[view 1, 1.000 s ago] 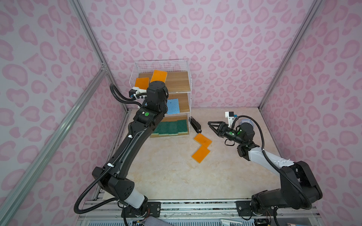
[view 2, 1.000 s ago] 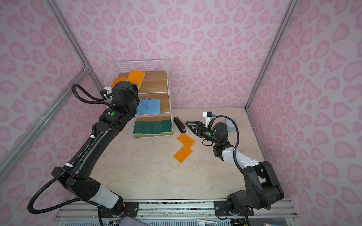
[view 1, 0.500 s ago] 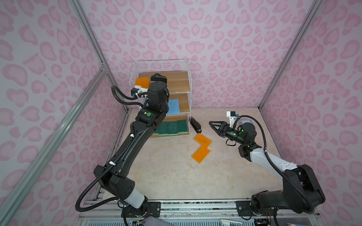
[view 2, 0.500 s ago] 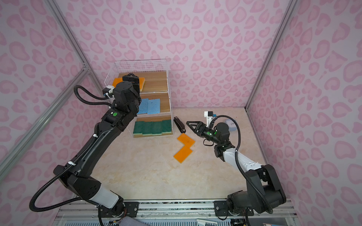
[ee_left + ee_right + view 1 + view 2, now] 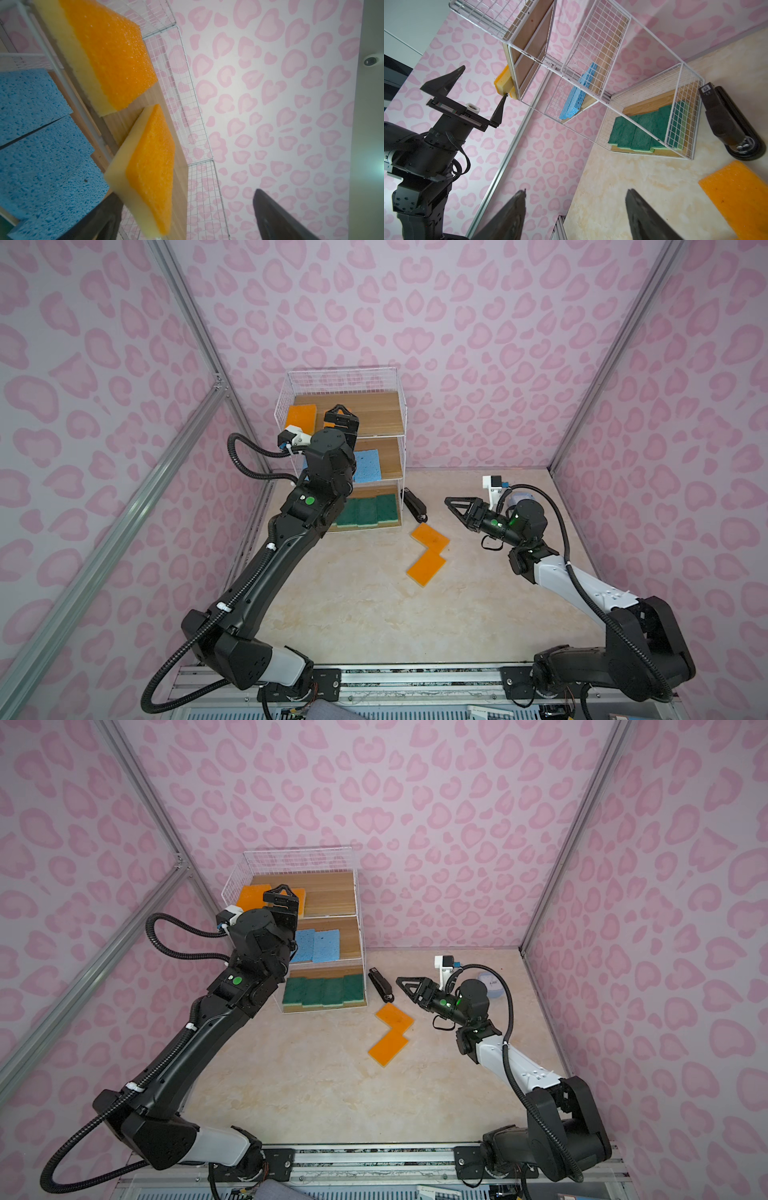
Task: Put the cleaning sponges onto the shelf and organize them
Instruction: 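Release the sponge and lower the left gripper toward the remaining floor orange sponges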
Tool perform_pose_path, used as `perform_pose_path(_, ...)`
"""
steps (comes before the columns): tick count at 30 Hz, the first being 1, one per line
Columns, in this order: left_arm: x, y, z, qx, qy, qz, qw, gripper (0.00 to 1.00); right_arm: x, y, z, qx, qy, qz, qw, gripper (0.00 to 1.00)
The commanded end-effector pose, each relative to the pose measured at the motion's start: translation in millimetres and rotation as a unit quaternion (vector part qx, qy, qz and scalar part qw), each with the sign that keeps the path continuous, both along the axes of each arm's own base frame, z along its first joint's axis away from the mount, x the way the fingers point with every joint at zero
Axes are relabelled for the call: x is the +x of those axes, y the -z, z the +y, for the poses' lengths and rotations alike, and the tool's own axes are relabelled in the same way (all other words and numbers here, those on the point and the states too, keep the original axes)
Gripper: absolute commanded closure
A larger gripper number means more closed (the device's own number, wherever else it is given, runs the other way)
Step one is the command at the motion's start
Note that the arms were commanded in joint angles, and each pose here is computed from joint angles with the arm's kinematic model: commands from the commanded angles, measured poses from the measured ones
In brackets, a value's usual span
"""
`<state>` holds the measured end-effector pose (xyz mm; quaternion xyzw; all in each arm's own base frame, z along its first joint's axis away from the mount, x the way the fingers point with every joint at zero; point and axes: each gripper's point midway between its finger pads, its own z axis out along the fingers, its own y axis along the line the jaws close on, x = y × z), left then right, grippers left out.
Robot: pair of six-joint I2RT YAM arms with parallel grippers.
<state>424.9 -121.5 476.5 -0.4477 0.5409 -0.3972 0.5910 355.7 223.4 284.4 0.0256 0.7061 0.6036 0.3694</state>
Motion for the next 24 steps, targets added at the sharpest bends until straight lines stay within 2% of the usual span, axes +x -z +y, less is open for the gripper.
perform_pose_path(1,-10,-5,3,0.006,0.005,-0.018,1.000,0.02,1,-1,-2,-0.010,0.007,-0.006,1.000,0.23)
perform_pose_path(5,-15,6,9,0.012,-0.006,-0.008,1.000,0.02,2,-4,-3,-0.012,0.010,-0.008,1.000,0.23)
perform_pose_path(11,-20,2,9,0.029,0.005,-0.013,0.999,0.02,1,-5,-3,-0.014,0.015,-0.005,1.000,0.23)
perform_pose_path(14,-27,-10,3,0.094,0.033,-0.018,0.995,0.02,0,-5,-4,-0.025,0.018,-0.003,1.000,0.23)
perform_pose_path(17,-35,-2,-12,0.179,0.086,-0.003,0.980,0.02,0,4,-7,-0.059,0.026,0.012,0.998,0.23)
perform_pose_path(20,-51,39,-21,0.231,0.140,0.026,0.963,0.00,-2,19,-12,-0.101,0.037,0.025,0.994,0.24)
perform_pose_path(21,-58,63,-23,0.242,0.159,0.041,0.956,0.02,-4,25,-14,-0.117,0.039,0.030,0.992,0.24)
perform_pose_path(24,-83,121,-30,0.263,0.219,0.071,0.937,0.14,-9,42,-21,-0.157,0.045,0.038,0.986,0.24)
